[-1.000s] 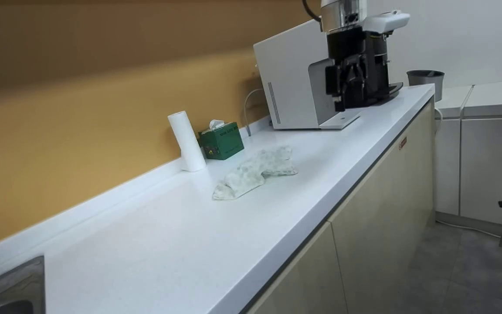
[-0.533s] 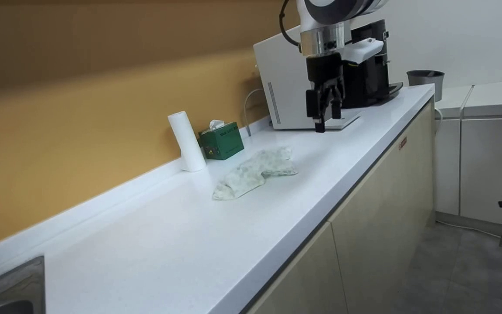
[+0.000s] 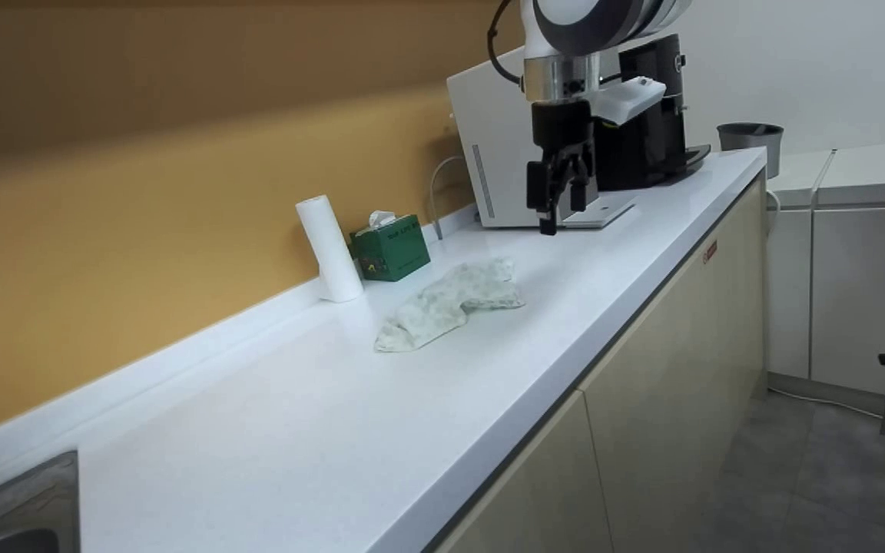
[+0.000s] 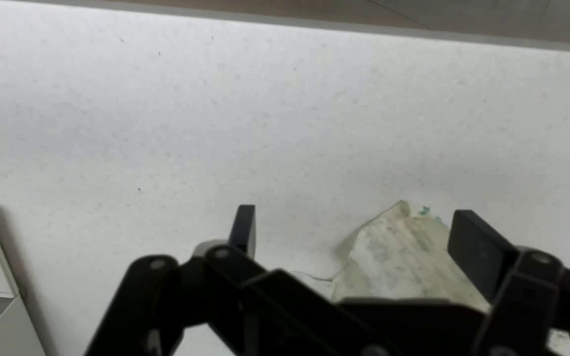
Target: Use the towel to wipe the table
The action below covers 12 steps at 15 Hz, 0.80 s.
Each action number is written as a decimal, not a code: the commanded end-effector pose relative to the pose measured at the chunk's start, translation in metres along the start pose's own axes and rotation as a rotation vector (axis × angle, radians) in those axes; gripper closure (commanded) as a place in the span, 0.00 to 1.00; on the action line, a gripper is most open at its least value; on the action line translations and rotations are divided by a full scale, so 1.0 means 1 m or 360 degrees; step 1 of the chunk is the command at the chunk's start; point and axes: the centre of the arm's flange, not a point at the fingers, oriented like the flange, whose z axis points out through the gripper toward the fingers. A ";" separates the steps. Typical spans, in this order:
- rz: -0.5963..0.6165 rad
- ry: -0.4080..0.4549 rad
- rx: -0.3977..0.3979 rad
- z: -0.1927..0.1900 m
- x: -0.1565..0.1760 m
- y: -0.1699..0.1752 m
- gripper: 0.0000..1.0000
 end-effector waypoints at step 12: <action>-0.0211 0.0072 0.0100 0.078 0.108 -0.099 0.00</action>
